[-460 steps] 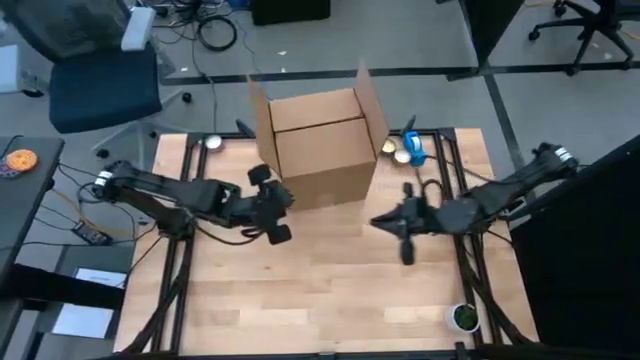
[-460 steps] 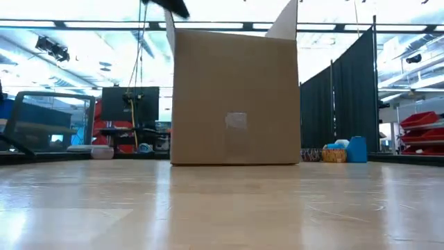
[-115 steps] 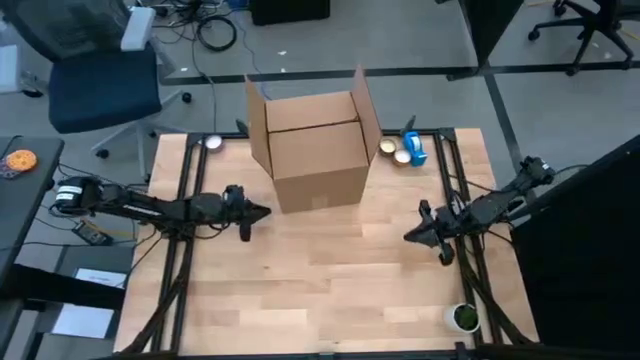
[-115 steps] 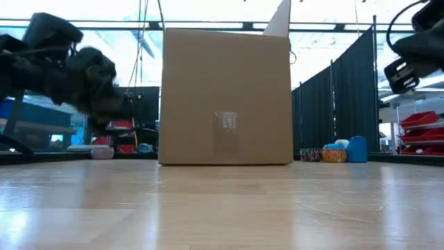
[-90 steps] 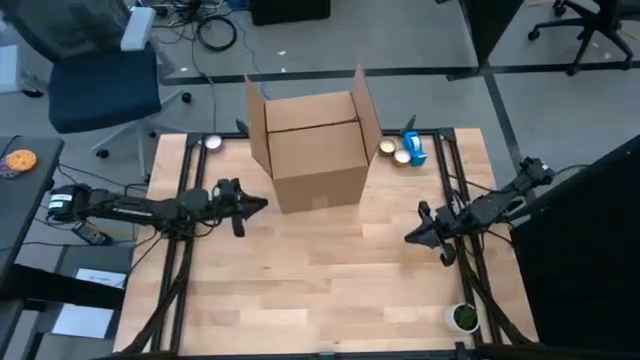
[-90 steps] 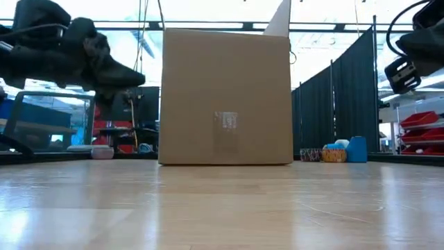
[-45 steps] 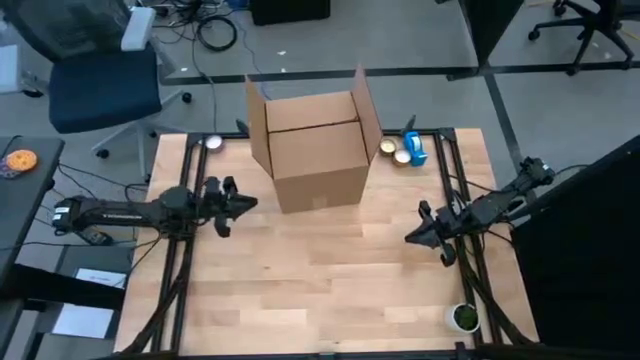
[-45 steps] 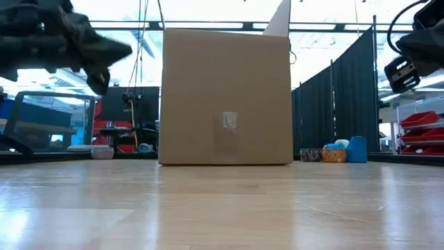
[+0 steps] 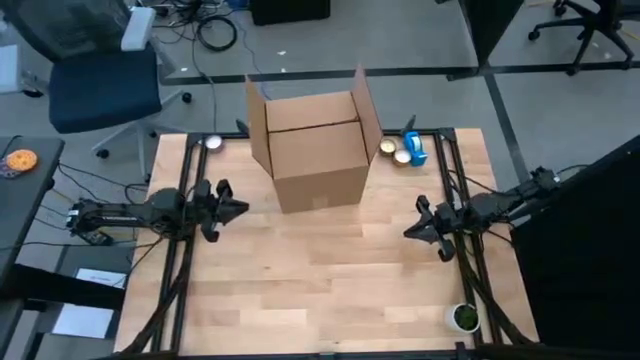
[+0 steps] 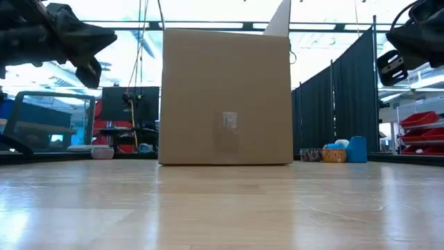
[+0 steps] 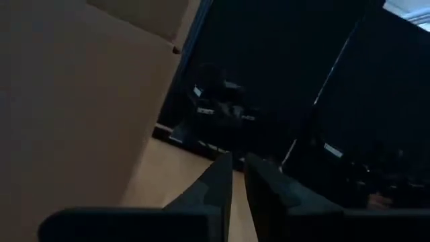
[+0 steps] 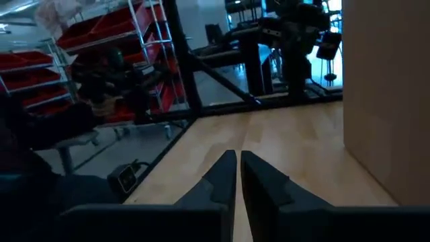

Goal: Wrap mug
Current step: Return to Home Position

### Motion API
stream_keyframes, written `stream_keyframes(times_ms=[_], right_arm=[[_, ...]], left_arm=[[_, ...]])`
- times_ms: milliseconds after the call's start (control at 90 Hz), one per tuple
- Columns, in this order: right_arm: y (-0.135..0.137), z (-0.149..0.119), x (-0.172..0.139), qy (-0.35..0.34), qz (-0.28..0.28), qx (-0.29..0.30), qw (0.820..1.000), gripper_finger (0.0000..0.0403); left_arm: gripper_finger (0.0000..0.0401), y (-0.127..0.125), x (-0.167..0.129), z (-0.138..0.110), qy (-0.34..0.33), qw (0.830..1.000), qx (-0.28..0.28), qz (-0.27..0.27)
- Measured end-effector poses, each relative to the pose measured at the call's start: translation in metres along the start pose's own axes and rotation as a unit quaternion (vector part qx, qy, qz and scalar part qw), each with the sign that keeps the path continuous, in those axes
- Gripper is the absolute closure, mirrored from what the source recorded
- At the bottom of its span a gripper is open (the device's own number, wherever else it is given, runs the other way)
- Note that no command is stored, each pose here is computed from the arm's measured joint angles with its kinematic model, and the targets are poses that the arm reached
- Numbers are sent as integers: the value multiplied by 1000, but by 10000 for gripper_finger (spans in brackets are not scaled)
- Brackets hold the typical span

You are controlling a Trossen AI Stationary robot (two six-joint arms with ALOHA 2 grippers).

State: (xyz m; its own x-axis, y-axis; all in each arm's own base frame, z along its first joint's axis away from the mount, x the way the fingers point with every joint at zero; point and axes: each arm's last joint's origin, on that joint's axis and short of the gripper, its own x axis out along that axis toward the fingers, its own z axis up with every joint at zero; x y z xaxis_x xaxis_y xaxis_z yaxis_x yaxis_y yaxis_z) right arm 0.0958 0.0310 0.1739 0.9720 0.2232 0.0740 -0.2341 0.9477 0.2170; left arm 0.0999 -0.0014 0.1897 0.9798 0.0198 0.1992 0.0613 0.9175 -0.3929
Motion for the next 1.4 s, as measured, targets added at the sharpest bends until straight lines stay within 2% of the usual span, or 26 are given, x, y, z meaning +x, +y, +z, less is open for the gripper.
stream_keyframes(times_ms=[122,189,322,411,567,689,967,1189,1400], right_arm=[[-3,1,0,4,16,19,1000,403],[-5,0,0,8,7,23,1000,403],[-14,-7,0,34,-76,31,996,403],[-18,-7,1,32,-123,-6,992,403],[-21,-7,2,33,-151,-26,988,403],[-24,-5,1,16,-185,-20,982,403],[-24,-5,2,18,-187,-21,982,402],[-28,-3,0,10,-250,-61,966,402],[-29,-1,0,-7,-257,-46,965,401]], left_arm=[[376,3,-2,-3,9,999,19,38],[376,6,-3,-5,8,997,32,68],[376,7,-3,-7,17,996,35,83],[376,8,-3,-6,15,995,45,90],[376,11,-4,-5,2,984,102,147],[376,12,-4,-5,-4,980,105,167],[376,11,-4,-2,-18,981,101,164],[376,11,-4,-2,-18,981,101,165],[376,11,-4,-2,-17,981,102,165]])
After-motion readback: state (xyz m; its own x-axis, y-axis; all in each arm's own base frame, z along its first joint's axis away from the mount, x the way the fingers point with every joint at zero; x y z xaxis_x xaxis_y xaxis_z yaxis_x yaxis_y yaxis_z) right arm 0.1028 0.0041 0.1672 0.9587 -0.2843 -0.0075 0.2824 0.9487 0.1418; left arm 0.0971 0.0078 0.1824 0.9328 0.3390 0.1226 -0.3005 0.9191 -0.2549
